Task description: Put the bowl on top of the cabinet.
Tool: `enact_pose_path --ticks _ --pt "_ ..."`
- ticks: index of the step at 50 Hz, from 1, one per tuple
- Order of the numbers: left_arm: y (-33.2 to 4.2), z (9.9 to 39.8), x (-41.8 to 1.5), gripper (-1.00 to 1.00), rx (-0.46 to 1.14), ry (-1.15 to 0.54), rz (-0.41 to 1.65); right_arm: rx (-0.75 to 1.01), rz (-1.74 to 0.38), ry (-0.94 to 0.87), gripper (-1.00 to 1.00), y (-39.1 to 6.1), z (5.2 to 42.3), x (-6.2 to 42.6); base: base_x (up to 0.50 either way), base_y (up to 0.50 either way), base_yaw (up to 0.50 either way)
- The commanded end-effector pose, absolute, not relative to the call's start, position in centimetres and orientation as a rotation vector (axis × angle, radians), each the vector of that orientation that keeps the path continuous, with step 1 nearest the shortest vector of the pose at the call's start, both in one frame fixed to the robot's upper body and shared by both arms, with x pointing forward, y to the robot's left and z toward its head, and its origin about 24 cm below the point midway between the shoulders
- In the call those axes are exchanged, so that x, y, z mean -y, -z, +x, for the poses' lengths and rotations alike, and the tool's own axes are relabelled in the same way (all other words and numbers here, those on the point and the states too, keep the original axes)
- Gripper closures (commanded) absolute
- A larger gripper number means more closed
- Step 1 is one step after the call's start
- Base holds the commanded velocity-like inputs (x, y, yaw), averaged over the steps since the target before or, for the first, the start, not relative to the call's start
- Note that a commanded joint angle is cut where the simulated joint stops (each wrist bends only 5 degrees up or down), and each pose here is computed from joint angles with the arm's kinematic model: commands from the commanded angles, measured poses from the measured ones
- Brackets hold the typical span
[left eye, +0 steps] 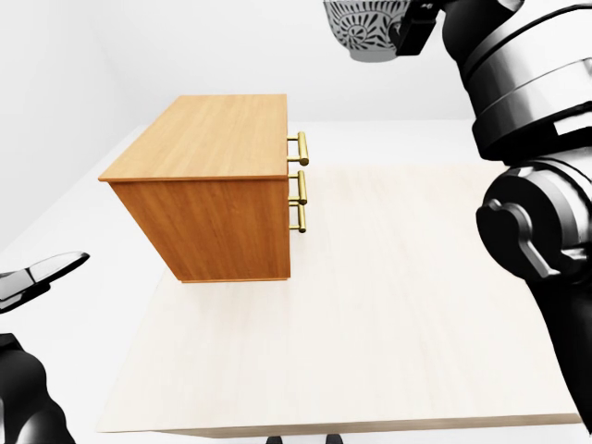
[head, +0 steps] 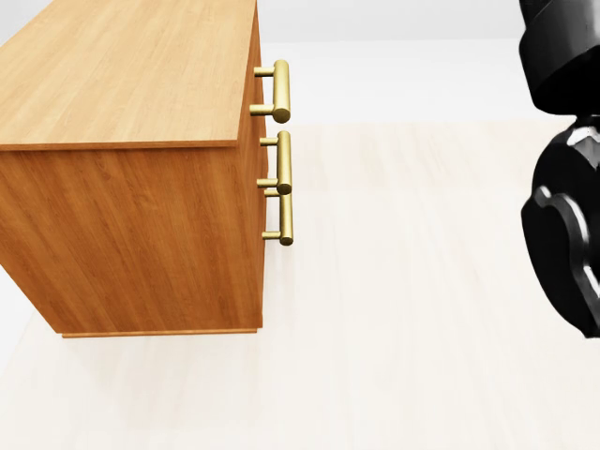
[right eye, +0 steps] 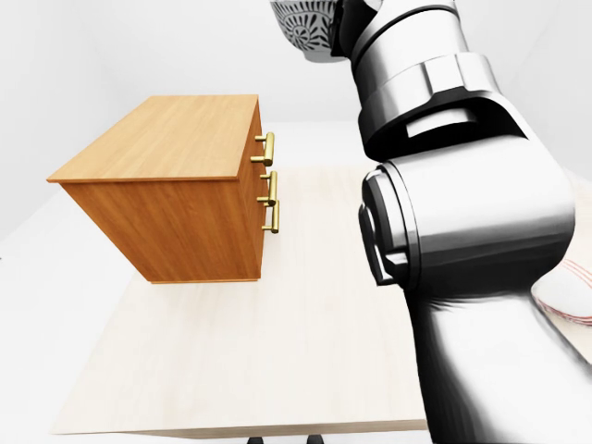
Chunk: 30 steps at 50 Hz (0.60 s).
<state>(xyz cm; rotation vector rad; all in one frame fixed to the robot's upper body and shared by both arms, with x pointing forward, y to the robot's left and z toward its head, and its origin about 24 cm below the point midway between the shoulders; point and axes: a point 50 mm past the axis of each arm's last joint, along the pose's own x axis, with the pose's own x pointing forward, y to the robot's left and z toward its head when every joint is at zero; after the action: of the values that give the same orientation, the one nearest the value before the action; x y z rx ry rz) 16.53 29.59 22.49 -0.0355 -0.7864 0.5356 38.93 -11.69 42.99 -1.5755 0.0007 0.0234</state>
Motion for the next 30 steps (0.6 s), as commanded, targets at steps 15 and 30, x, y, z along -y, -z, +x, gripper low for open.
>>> enact_pose_path --ticks 15,30 --pt "-22.2 16.6 -29.3 -1.00 0.778 -0.525 -0.051 0.297 -1.732 -0.143 1.00 -41.8 37.0 -0.8 0.00 0.00 0.00" --pt "-22.2 16.6 -29.2 -1.00 0.780 -0.519 -0.062 0.369 -1.741 -0.233 1.00 -40.3 36.3 -4.0 0.00 0.00 0.00"
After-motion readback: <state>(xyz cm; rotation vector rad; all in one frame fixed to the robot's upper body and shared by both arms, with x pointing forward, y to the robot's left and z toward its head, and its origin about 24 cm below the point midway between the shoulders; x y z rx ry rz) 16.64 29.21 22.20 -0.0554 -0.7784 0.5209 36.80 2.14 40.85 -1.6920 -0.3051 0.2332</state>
